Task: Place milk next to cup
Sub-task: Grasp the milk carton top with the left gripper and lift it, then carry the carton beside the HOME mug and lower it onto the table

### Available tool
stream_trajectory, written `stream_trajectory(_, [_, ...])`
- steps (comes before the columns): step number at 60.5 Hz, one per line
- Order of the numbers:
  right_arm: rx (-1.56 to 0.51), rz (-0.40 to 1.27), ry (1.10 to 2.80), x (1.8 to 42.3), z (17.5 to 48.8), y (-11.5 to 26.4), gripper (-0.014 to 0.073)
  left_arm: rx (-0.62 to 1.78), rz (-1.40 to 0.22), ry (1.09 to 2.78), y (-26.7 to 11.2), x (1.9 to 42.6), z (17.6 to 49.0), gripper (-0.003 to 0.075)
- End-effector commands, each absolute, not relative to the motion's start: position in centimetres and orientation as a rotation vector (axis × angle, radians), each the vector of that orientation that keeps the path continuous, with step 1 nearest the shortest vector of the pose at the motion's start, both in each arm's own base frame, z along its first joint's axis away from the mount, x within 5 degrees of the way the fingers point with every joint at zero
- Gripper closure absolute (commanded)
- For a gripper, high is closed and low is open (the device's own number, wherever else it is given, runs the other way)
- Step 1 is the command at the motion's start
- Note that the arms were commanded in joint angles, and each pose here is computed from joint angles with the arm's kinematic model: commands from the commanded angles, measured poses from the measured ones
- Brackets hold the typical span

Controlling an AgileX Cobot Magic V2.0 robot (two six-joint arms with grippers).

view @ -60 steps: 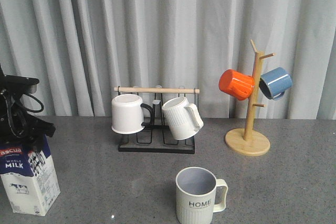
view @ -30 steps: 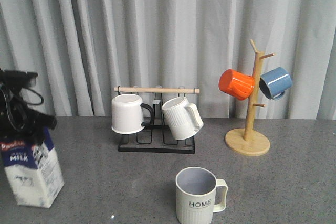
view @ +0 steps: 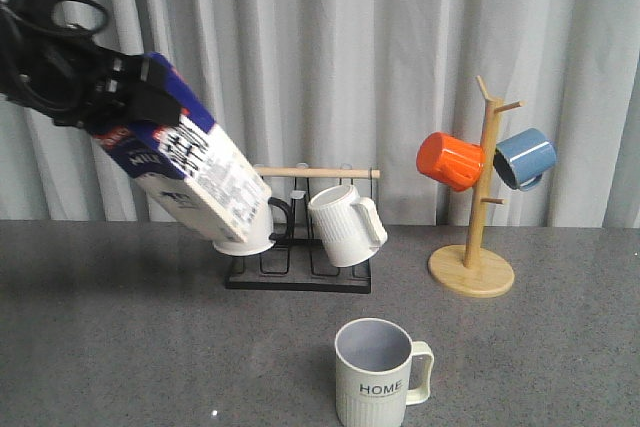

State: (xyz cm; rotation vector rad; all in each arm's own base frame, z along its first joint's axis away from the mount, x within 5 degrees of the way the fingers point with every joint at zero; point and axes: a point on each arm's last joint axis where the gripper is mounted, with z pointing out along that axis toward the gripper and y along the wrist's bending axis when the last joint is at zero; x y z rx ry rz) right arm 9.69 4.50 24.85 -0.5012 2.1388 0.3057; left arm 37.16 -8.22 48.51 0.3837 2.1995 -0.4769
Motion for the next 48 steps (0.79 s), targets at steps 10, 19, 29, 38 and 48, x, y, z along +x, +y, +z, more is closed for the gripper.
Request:
stream_trajectory(10, [-0.465,0.299,2.053,10.2,26.3,4.5,0.0600,0.492,-0.497,2.184,-12.7,37.0,48.0,0.0720])
stream_trajectory(19, [-0.464,0.300,2.053,10.2,26.3,4.5,0.0600,0.491,-0.442,2.266,-14.4,38.7,45.3,0.0717])
stream_trajectory(29, [-0.464,0.300,2.053,10.2,26.3,4.5,0.0600,0.531,-0.439,2.321,-16.4,39.9,42.9,0.0716])
stream_trajectory(38, [-0.463,0.303,2.053,10.2,26.3,4.5,0.0600,0.546,-0.406,2.358,-17.5,40.5,41.3,0.0716])
stream_trajectory(48, [-0.461,0.303,2.052,10.2,26.3,4.5,0.0600,0.566,-0.400,2.402,-18.3,41.0,39.6,0.0716])
